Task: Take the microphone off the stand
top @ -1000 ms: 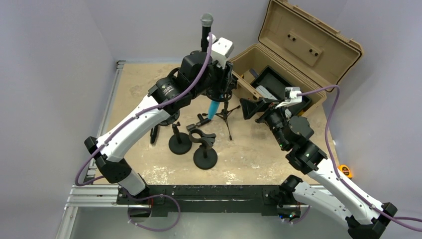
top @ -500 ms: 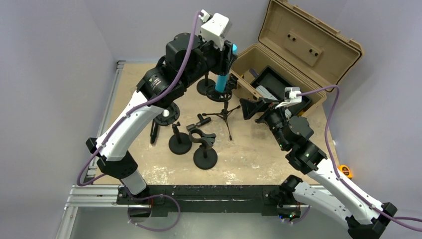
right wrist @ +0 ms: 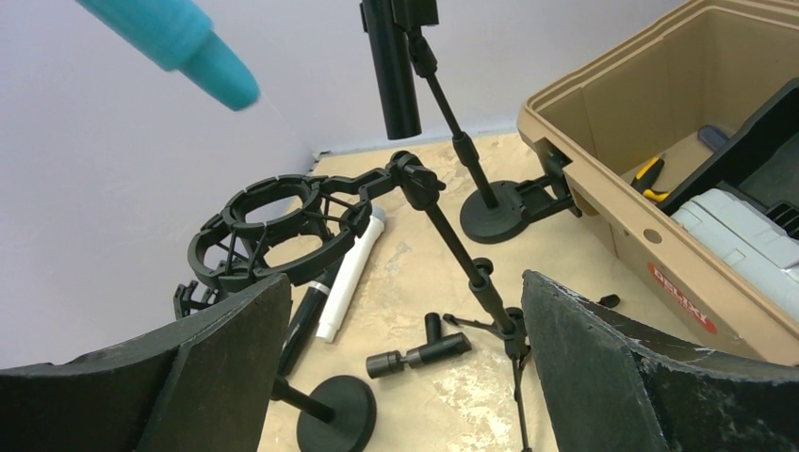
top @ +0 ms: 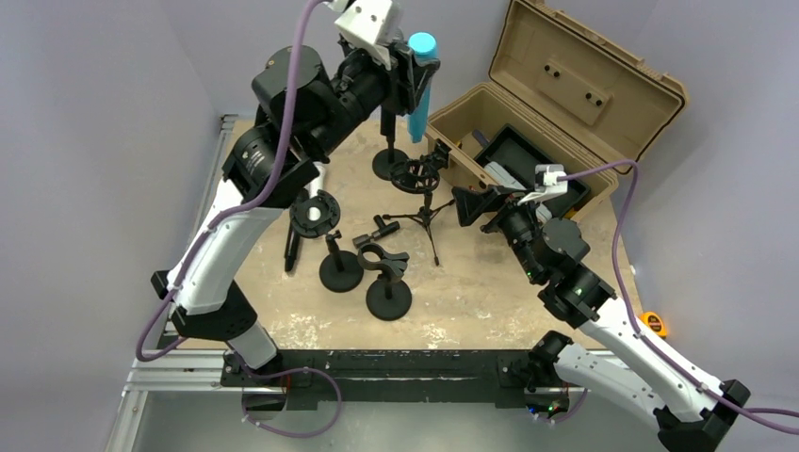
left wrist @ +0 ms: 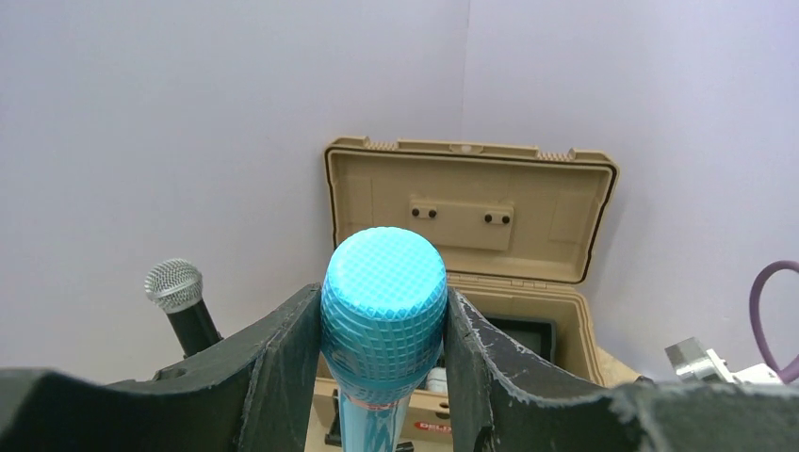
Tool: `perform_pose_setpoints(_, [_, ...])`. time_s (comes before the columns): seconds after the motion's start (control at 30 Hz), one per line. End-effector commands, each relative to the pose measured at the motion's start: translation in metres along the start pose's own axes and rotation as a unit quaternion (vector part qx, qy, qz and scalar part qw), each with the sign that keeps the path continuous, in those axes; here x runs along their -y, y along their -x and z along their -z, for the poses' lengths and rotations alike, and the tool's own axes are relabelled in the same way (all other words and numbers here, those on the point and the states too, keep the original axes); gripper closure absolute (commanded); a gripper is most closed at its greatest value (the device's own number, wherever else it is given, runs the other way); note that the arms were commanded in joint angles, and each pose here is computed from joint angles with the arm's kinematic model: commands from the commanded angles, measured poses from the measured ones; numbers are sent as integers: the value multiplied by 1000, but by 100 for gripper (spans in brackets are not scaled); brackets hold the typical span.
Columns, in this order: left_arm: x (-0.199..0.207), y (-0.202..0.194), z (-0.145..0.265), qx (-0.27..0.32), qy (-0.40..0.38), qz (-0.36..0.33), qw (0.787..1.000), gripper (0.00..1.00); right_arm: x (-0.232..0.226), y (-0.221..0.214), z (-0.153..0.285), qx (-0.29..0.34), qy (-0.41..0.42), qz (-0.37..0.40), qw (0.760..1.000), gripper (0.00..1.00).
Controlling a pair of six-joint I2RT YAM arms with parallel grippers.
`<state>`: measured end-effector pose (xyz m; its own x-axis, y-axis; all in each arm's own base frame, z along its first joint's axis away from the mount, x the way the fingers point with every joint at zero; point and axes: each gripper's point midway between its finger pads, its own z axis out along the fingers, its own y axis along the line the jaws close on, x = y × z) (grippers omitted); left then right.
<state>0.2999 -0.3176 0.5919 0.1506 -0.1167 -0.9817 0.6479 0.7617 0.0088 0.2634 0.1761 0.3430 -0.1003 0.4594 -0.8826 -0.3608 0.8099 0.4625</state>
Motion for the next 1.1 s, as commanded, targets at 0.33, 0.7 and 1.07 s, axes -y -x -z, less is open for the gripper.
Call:
perform_pose_setpoints(0.33, [-94, 34, 101, -1, 174, -141, 975, 100, -2, 4, -3, 11, 6, 4, 1000, 10])
perform_pose_setpoints(0.7, [-272, -112, 236, -220, 504, -111, 828, 100, -5, -3, -6, 0, 14, 9, 1000, 10])
perform_pose_setpoints(1.07, [-322, -317, 270, -444, 519, 2, 730, 100, -7, -2, -5, -1, 18, 5, 1000, 10])
